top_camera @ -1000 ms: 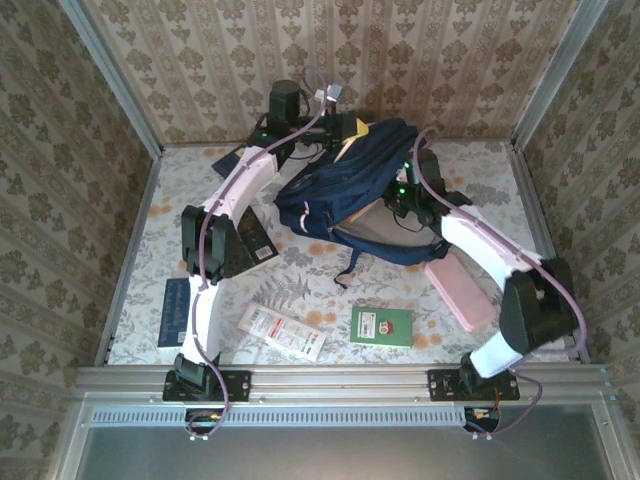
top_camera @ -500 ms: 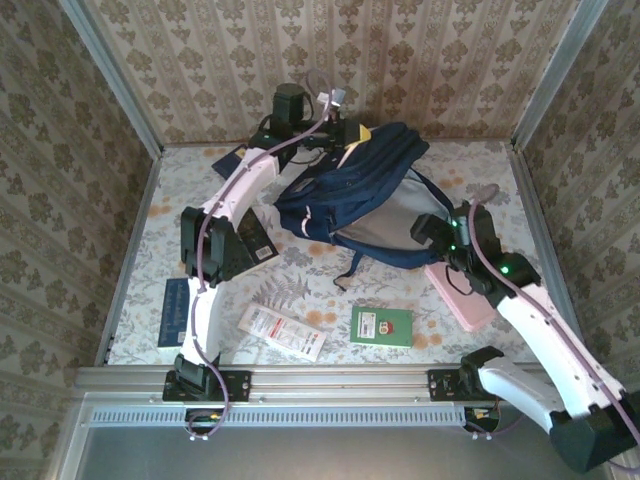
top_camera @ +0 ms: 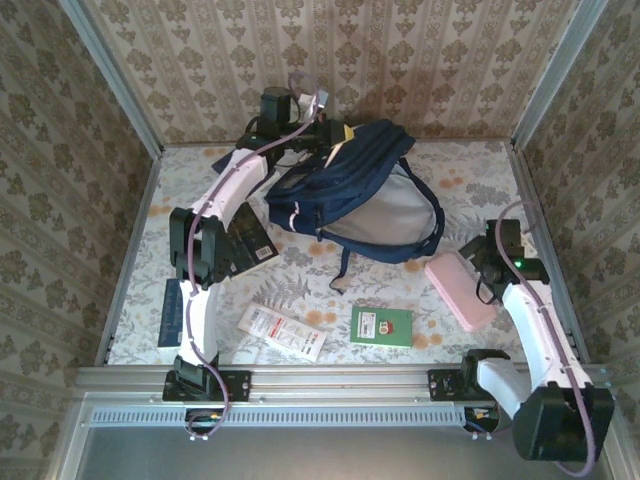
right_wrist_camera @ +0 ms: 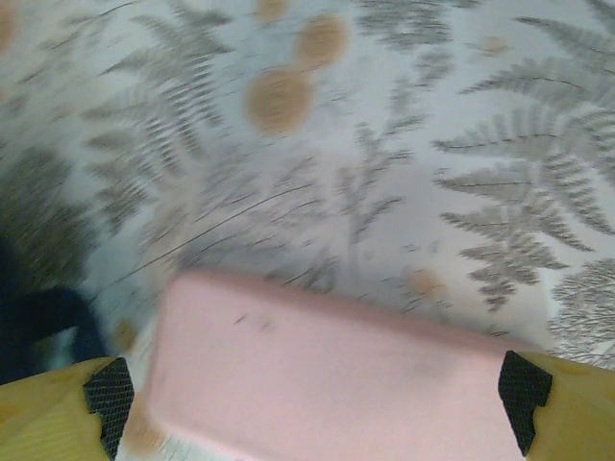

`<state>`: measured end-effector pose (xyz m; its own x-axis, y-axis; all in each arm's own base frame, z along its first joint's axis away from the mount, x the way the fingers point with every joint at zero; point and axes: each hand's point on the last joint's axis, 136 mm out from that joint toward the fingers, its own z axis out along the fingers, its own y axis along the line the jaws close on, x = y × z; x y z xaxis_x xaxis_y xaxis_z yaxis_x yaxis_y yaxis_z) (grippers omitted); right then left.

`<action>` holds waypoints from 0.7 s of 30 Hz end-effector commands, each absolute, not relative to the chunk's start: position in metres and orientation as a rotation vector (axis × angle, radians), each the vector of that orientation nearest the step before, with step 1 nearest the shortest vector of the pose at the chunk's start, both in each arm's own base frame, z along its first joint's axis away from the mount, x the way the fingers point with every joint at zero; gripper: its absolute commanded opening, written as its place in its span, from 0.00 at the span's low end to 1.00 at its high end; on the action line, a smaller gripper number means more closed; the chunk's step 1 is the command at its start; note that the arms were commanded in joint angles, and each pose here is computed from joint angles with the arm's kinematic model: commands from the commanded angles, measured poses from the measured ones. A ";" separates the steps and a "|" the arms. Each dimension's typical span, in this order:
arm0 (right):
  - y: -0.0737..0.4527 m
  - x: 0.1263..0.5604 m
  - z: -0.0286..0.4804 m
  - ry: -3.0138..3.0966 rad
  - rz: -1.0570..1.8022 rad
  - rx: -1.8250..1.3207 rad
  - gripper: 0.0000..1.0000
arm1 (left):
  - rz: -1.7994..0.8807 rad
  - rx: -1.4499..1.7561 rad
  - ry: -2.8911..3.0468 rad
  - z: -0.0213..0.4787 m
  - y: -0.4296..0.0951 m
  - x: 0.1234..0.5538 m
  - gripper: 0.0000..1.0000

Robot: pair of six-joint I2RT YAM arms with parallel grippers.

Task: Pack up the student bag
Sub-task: Close the student bag at the top-center of the table.

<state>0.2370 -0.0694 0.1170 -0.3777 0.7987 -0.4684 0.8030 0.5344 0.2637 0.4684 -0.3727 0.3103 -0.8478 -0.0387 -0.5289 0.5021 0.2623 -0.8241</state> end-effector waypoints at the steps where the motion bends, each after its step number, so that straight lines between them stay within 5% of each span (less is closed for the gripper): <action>1: -0.079 0.244 0.094 2.146 0.085 1.456 1.00 | -1.530 0.492 1.996 0.339 -0.374 0.470 0.00; 4: -0.089 0.254 0.082 2.151 0.051 1.474 1.00 | -1.578 0.529 2.045 0.315 -0.404 0.458 0.02; 11: -0.084 0.261 0.059 2.283 0.078 1.445 1.00 | -1.626 0.573 2.129 0.281 -0.441 0.434 0.32; 21: -0.031 0.250 0.032 2.442 0.368 1.373 1.00 | -1.414 0.526 2.233 0.262 -0.427 0.384 0.63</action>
